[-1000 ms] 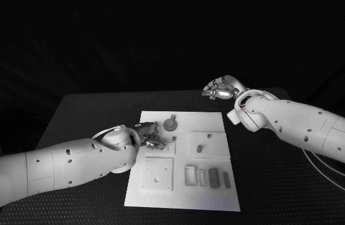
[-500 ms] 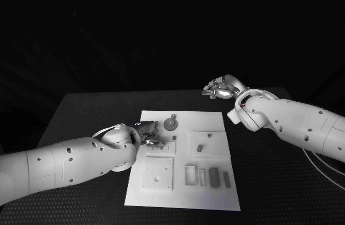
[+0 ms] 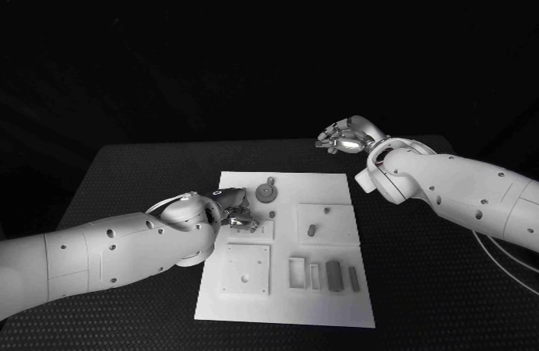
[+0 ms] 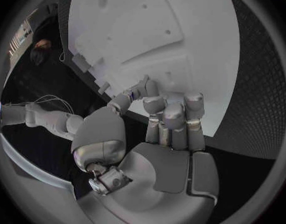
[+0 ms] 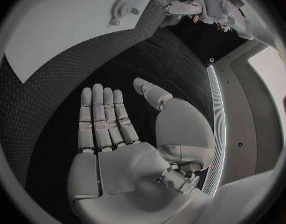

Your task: Assemble the parts on the task board

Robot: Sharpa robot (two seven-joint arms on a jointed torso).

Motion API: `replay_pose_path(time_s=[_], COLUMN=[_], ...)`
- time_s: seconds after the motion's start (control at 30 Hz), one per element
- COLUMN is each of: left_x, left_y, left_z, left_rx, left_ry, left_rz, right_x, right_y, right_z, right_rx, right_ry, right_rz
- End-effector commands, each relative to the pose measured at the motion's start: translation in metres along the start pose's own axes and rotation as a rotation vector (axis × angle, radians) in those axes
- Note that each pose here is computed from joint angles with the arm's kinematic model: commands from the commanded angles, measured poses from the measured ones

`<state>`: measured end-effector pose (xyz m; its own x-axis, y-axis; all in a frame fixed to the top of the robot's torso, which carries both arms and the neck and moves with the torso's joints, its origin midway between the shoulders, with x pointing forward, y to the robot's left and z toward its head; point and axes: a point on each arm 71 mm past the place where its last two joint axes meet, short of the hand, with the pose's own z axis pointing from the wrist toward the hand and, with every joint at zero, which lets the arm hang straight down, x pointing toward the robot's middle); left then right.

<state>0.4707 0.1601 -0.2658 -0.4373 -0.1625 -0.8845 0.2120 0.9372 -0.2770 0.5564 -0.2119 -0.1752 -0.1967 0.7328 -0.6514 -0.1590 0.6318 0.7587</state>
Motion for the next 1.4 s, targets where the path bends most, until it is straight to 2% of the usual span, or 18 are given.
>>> replay_pose_path(time_s=[0.03, 0.93, 1.4], left_x=[0.0049, 0.0049, 0.0058], left_y=[-0.0008, 0.0052, 0.0055], left_z=[-0.0003, -0.0017, -0.0017], left_rx=[-0.001, -0.015, -0.017], left_ry=[0.035, 0.046, 0.058], left_rz=[0.009, 0.011, 0.016], right_x=[0.0012, 0.0011, 0.0013], right_y=[0.0008, 0.0, 0.0001], right_z=[-0.0001, -0.0003, -0.0003], right_rx=[-0.011, -0.009, -0.01], right_ry=[0.013, 0.012, 0.013], right_rz=[-0.001, -0.001, -0.001])
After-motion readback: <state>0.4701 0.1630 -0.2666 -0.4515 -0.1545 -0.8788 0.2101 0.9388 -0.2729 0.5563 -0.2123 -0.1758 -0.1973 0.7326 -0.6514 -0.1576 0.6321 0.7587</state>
